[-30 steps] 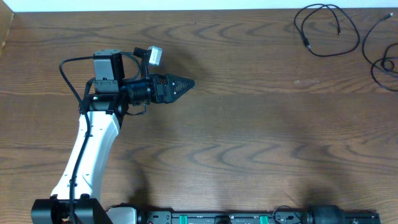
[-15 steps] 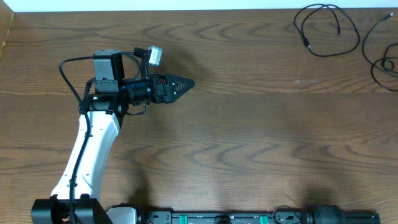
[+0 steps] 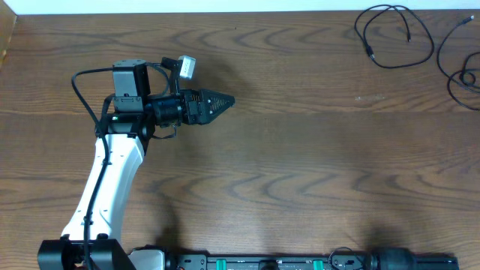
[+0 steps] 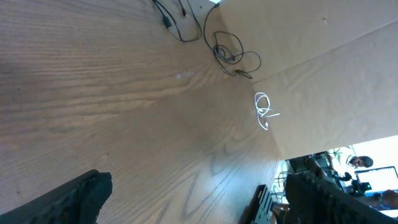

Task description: Untangle cables

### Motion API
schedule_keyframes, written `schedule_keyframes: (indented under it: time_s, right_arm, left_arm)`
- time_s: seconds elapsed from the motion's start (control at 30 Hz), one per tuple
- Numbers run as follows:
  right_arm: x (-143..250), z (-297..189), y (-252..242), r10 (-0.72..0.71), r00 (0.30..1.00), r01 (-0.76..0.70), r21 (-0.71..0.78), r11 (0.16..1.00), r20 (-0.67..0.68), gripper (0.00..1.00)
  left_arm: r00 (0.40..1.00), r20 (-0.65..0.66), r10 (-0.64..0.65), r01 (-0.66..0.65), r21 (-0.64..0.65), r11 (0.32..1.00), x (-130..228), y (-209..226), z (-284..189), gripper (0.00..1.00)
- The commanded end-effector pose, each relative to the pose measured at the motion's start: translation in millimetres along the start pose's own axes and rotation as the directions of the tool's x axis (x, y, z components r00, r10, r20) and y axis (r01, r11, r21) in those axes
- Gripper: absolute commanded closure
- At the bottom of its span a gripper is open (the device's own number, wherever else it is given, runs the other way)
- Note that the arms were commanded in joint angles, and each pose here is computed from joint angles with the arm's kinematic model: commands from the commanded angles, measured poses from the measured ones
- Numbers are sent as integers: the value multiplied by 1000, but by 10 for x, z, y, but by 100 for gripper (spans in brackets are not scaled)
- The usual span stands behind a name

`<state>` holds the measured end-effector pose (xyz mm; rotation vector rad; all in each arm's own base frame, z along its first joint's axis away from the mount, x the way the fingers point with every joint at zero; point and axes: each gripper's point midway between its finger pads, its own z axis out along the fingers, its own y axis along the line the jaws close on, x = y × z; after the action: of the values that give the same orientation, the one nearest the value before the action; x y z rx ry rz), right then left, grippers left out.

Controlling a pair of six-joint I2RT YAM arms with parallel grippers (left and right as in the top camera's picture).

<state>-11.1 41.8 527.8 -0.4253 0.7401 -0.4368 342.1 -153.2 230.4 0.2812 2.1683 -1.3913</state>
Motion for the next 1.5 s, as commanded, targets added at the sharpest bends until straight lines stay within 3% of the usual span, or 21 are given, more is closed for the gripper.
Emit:
schedule_keyframes:
  time_s: [0.0, 0.7, 1.0, 1.27, 1.47]
  right_arm:
    - [31, 6, -7, 95, 995, -95, 10, 995, -13, 1]
    - [-49, 28, -9, 82, 995, -82, 6, 997, 58, 1]
    - [552, 235, 290, 107, 994, -109, -37, 993, -35, 1]
    - [1332, 304, 736, 139, 970, -163, -108, 981, -199, 1]
    - [1699, 193, 960, 153, 925, -216, -151, 965, -347, 1]
  left_arm:
    - [1000, -4, -3, 3, 3, 1000, 23, 15, 2, 4]
    - [1000, -4, -3, 3, 3, 1000, 23, 15, 2, 4]
    - [1000, -4, -3, 3, 3, 1000, 23, 15, 2, 4]
    - [1000, -4, -3, 3, 3, 1000, 23, 15, 2, 4]
    - [1000, -4, -3, 3, 3, 1000, 23, 15, 2, 4]
